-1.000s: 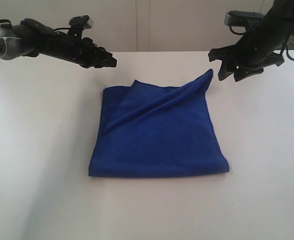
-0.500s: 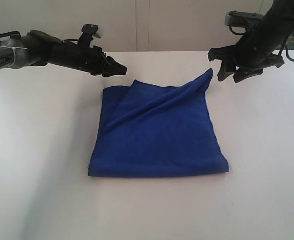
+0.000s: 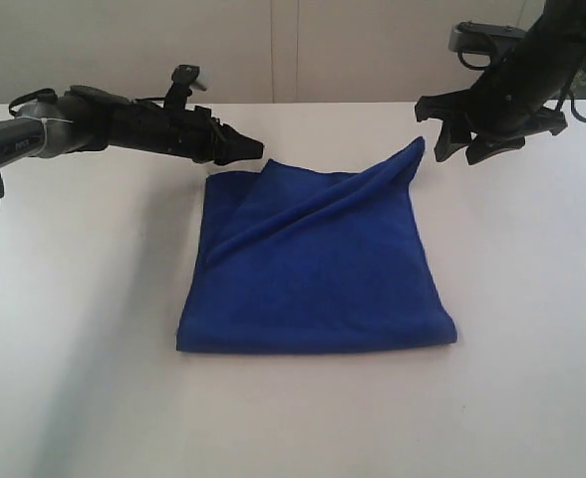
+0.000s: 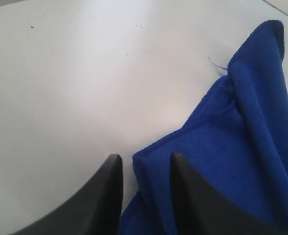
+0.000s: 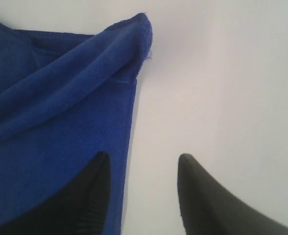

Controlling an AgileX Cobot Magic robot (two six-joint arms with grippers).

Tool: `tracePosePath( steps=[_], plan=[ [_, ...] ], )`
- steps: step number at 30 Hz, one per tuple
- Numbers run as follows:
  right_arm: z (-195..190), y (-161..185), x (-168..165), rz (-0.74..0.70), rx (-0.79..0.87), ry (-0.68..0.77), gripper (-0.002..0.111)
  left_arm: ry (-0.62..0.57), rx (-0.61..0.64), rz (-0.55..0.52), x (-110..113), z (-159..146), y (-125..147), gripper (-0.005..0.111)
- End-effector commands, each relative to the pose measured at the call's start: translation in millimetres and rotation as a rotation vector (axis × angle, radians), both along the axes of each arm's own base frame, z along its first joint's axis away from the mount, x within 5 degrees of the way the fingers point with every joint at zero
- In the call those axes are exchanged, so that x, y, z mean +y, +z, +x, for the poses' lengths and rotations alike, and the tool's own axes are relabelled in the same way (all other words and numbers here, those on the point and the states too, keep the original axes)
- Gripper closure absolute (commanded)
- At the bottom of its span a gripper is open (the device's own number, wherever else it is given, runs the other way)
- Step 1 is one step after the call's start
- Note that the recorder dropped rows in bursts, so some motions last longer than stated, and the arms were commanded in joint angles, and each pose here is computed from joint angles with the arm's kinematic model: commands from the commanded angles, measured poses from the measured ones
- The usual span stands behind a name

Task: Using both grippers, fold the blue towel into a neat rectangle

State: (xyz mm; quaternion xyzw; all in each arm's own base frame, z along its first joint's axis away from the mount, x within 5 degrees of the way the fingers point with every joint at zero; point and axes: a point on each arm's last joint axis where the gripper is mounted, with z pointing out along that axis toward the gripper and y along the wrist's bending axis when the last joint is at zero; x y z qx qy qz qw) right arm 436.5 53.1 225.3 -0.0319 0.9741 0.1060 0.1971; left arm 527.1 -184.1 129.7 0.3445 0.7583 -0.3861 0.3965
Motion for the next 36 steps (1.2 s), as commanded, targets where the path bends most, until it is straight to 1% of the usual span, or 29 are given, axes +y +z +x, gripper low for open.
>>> tracePosePath(
  steps=[1,3,8,11,14,16,20,28,36],
  plan=[
    [0,1,-2,-0.003,-0.013,-0.010,0.066,-0.028,-0.011,-0.009,-3,-1,-8,0.068],
    [1,1,-2,-0.003,-0.015,-0.010,0.066,-0.045,-0.020,-0.005,-3,-2,-15,0.068],
    [1,1,-2,-0.003,-0.023,-0.012,0.066,-0.082,-0.058,-0.013,-4,-3,-15,0.072],
    [1,1,-2,-0.003,-0.026,-0.013,0.066,-0.071,-0.072,-0.036,-5,-2,-13,0.072],
    [1,1,-2,-0.003,-0.026,-0.013,0.066,-0.045,-0.096,-0.013,-8,0,-14,0.072],
    [1,1,-2,-0.003,-0.026,-0.013,0.066,-0.054,-0.119,-0.003,-9,0,-14,0.072],
    [1,1,-2,-0.001,-0.026,-0.014,0.066,-0.059,-0.126,-0.005,-10,0,-14,0.072],
    [2,1,-2,0.000,-0.030,-0.015,0.066,-0.123,-0.150,-0.016,-13,-5,-13,0.072],
    [2,1,-2,0.007,-0.027,-0.016,0.066,-0.120,-0.146,-0.008,-13,-5,-24,0.072]
  ],
)
